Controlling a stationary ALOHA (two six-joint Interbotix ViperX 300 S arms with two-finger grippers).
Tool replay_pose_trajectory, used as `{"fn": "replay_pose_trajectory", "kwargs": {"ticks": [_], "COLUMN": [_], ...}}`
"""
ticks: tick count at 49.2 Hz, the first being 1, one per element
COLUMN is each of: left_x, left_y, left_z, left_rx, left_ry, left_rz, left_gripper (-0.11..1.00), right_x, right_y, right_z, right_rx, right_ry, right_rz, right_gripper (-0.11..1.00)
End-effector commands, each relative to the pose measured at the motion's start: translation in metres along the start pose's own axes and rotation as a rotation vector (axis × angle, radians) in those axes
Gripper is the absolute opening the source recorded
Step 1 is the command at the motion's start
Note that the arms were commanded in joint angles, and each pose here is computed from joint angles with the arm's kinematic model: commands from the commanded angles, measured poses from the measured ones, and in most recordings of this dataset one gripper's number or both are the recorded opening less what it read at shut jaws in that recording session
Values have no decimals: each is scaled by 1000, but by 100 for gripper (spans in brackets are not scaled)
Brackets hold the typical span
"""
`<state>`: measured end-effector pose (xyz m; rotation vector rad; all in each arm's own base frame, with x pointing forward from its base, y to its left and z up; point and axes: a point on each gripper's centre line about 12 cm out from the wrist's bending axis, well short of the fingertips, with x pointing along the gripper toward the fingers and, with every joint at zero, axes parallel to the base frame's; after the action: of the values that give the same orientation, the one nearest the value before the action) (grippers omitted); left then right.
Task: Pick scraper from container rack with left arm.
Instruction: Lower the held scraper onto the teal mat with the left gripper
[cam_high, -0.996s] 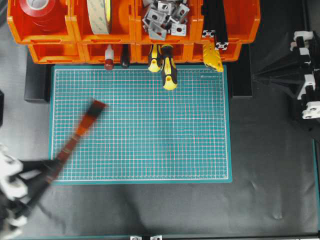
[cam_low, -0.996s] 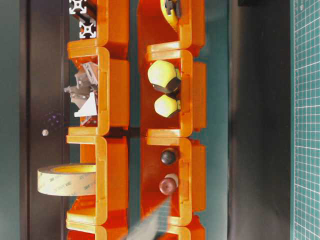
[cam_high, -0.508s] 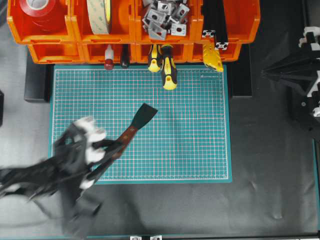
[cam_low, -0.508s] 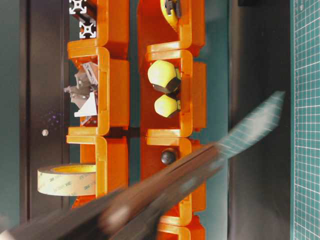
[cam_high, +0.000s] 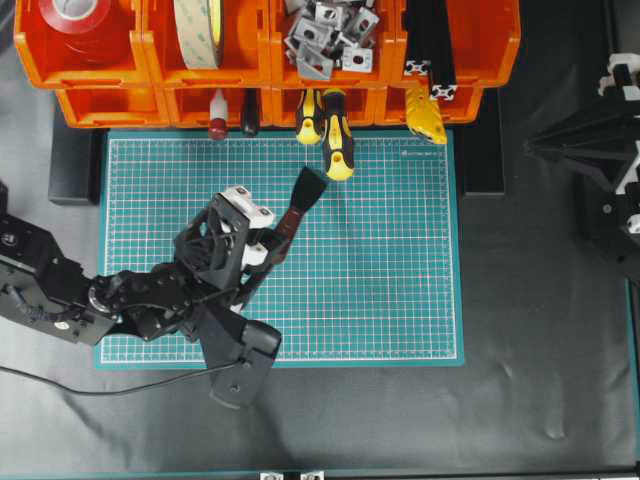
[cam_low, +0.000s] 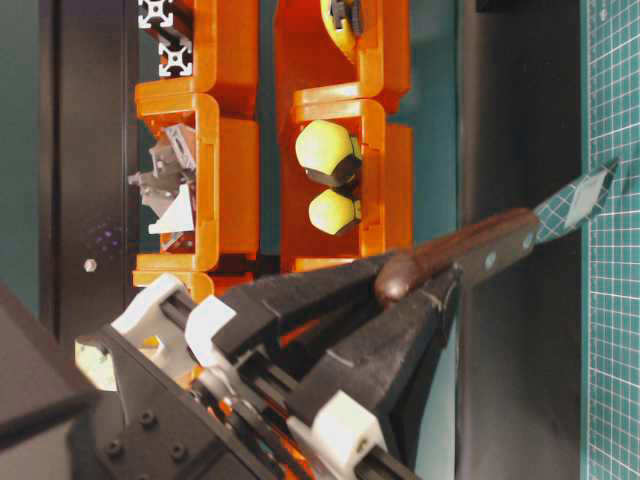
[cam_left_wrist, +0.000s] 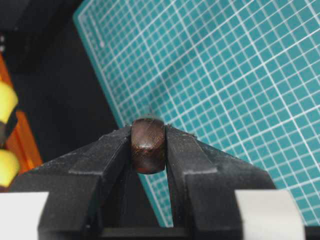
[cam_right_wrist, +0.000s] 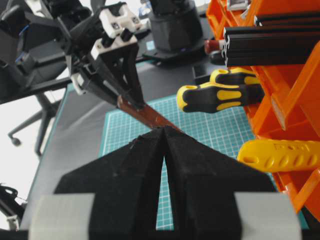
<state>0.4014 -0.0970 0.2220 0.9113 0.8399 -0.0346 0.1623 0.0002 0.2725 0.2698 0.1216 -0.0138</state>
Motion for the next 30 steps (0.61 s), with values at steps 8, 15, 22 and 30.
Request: {"fn": "replay_pose_trajectory", "kwargs": {"ticks": [8, 15, 22, 30], "left_x": [-7, -6, -6, -5], "left_y": [15, 15, 12, 12], "left_z": [11, 14, 22, 18], "left_rx": [-43, -72, -88, -136], "left_ry": [-50, -85, -166, -152], "left_rz": [21, 10, -22, -25], "left_gripper": [21, 22, 61, 90], "right_x": [0, 0, 0, 0], "right_y": [3, 3, 3, 3], "right_z": [13, 12, 11, 10], "right_rx": [2, 3, 2, 3], "right_ry": [-19, -13, -6, 1], "right_rz": [4, 3, 1, 0], "right_gripper": [-1, -1, -1, -1]}}
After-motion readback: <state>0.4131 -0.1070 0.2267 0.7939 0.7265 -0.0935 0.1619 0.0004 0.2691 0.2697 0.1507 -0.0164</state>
